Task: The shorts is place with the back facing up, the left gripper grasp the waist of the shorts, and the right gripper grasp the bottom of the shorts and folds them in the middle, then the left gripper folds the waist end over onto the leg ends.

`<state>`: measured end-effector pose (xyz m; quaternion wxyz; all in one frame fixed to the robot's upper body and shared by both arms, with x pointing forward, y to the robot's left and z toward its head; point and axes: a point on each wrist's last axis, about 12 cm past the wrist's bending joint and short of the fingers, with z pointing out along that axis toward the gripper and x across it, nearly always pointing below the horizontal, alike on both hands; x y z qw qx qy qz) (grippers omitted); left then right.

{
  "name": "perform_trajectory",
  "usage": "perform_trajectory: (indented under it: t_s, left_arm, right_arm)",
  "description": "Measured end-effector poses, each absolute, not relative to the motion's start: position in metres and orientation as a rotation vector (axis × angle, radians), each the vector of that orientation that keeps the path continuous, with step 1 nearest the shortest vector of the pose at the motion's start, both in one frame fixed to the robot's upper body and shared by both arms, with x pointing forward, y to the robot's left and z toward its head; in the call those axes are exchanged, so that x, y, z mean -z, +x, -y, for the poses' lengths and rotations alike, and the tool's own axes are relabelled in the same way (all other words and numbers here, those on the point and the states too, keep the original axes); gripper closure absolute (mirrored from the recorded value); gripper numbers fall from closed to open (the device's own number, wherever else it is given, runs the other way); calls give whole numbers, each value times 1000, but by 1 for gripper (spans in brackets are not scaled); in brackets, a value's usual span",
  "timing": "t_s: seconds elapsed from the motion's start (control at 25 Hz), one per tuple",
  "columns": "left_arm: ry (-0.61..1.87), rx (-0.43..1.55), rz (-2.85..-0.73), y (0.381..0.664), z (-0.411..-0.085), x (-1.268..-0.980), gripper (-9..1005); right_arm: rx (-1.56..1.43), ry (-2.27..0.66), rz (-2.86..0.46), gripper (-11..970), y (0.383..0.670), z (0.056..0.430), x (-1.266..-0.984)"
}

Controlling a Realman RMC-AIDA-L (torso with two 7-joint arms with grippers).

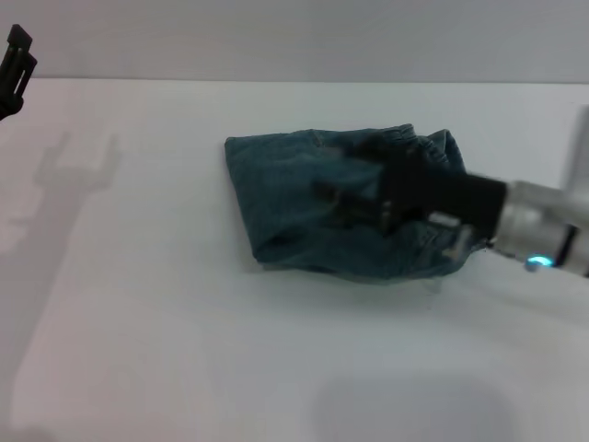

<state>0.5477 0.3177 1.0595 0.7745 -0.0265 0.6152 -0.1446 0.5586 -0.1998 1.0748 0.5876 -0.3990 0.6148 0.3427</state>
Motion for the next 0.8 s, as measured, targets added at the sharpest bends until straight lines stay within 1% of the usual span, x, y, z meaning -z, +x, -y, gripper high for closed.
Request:
perform_trajectory:
  t_s: [0.24, 0.4, 0.52, 0.6, 0.68, 0.8]
  left_arm:
    - [-58, 310, -1329, 545, -319, -1059, 241]
    - [-59, 305, -1320, 540, -321, -1057, 241]
    - [-68, 297, -1325, 534, -324, -1054, 241]
    - [-68, 297, -1325, 534, -324, -1054, 241]
    - [-106, 285, -1331, 524, -329, -1049, 241]
    - [-129, 277, -1335, 517, -332, -1045, 241]
  right_arm:
    - [-566, -605, -1231, 388, 546, 249, -1084]
    - [-320, -307, -1182, 387, 539, 291, -1080]
    - [-123, -138, -1153, 387, 530, 319, -1077]
    - [-6, -41, -1140, 387, 525, 336, -1075]
    - [80, 42, -1134, 387, 520, 350, -1074]
    - [135, 98, -1128, 387, 517, 361, -1073]
